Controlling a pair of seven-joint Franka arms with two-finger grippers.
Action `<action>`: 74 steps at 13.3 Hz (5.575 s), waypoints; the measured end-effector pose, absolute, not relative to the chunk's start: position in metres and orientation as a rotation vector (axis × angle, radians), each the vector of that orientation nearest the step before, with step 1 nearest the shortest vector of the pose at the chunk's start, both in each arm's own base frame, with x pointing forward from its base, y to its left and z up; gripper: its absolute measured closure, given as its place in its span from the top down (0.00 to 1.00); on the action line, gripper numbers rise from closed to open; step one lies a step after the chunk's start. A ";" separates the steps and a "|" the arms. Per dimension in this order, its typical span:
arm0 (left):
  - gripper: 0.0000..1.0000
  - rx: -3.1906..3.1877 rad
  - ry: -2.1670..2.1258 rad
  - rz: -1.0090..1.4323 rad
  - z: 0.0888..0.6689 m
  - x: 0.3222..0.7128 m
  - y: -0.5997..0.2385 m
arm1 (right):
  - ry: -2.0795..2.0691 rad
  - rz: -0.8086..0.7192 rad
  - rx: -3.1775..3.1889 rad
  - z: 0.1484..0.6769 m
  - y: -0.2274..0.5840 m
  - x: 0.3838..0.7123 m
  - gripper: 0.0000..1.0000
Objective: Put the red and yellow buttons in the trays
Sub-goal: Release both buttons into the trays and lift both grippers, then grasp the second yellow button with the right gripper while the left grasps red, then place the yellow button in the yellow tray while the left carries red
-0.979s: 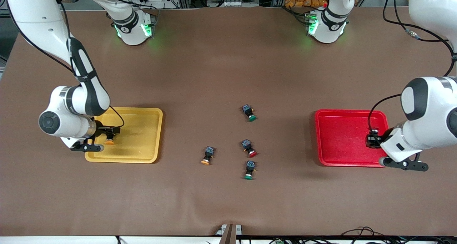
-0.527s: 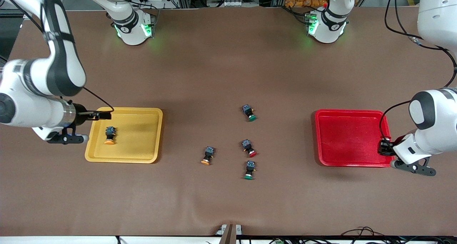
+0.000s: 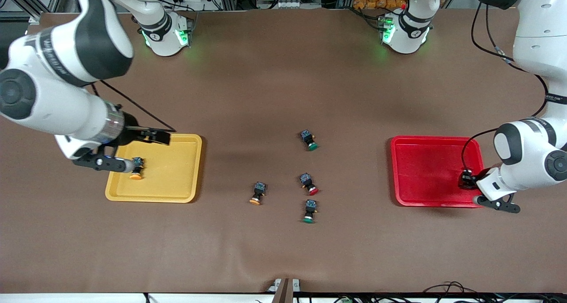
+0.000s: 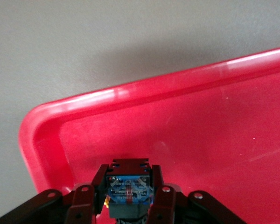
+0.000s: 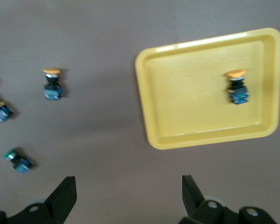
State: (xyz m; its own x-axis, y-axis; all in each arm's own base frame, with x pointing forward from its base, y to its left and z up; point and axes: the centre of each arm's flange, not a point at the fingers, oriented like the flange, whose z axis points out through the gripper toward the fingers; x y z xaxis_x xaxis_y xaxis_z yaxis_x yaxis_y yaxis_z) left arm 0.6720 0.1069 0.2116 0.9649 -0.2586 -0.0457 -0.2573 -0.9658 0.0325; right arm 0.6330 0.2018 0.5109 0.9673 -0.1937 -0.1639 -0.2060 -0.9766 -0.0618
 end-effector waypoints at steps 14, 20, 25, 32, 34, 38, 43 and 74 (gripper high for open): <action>1.00 3.082 -0.390 0.008 0.322 0.682 0.062 | 0.396 -0.083 -3.017 0.211 0.392 0.666 1.00; 1.00 3.052 -0.132 -0.104 0.410 0.668 -0.055 | 0.431 -0.084 -3.014 0.178 0.405 0.658 0.75; 1.00 3.091 0.092 -0.132 0.428 0.646 -0.184 | 0.436 -0.104 -3.007 0.185 0.405 0.662 0.41; 1.00 3.118 0.455 -0.176 0.385 0.602 -0.342 | 0.380 0.051 -3.101 0.306 0.367 0.672 0.41; 1.00 3.085 0.536 -0.163 0.365 0.604 -0.359 | 0.282 0.139 -3.127 0.377 0.322 0.674 0.41; 1.00 3.027 0.617 -0.107 0.320 0.598 -0.401 | 0.059 0.240 -3.120 0.484 0.213 0.665 0.41; 1.00 3.020 0.635 -0.085 0.312 0.602 -0.403 | -0.066 0.239 -3.109 0.449 0.118 0.684 0.41; 0.49 3.003 0.522 0.202 0.176 0.605 -0.433 | -0.046 0.187 -3.127 0.484 0.012 0.574 1.00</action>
State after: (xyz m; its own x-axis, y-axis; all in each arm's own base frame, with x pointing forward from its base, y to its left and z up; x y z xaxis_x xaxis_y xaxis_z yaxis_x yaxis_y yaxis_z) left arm 0.6055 -0.4330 0.1760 0.9329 0.3412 0.1151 0.3298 -0.9379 0.1074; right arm 0.5739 0.0117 0.4838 0.9924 0.0300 -0.1192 0.0290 -0.9995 -0.0101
